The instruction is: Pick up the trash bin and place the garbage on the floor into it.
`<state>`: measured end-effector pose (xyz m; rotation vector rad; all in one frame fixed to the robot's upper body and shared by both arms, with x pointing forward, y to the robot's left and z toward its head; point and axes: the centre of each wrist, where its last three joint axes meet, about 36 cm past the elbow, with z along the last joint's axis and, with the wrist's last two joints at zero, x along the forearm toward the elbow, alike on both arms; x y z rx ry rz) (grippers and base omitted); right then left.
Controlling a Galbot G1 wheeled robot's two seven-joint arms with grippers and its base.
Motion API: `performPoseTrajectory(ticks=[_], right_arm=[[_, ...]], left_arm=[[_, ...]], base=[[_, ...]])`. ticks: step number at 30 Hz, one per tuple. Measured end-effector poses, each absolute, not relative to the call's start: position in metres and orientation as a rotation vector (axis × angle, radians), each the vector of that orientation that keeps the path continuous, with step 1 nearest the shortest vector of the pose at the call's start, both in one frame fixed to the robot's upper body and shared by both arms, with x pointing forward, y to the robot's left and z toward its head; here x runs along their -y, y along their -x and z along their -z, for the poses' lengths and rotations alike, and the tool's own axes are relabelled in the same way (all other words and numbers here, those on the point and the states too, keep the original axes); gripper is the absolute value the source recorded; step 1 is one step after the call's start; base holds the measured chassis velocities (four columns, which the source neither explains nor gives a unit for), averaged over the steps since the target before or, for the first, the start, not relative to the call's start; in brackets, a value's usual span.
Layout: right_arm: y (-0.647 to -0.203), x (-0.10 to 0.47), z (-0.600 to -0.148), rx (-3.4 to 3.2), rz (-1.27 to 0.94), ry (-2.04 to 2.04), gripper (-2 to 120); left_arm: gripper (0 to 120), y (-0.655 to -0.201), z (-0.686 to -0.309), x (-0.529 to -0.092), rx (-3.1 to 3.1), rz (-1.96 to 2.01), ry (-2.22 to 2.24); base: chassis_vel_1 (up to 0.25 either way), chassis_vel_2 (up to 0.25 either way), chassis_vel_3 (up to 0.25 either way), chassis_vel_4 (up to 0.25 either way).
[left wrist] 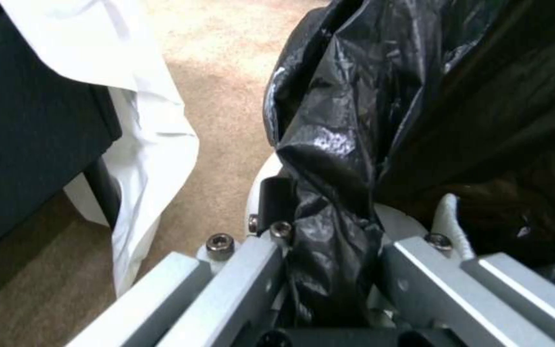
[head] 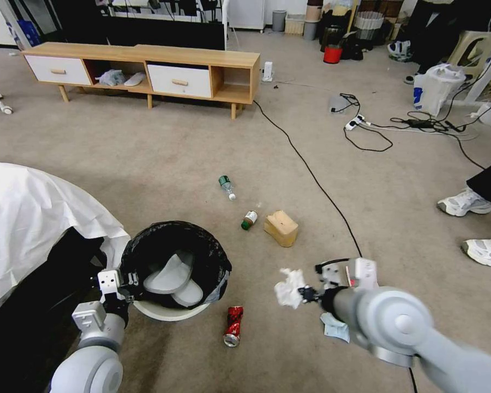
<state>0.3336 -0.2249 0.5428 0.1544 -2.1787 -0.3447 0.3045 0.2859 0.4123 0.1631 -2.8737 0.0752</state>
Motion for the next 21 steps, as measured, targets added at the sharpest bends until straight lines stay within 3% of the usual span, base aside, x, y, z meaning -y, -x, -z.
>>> performPoseTrajectory(ticks=[21], right_arm=[[-0.318, 0.283, -0.606, 2.4, 0.183, -0.184, 0]], left_arm=[[1, -0.333, -0.415, -0.287, 2.864, -0.054, -0.046]], base=[[0.0, 0.0, 0.0, 0.0]])
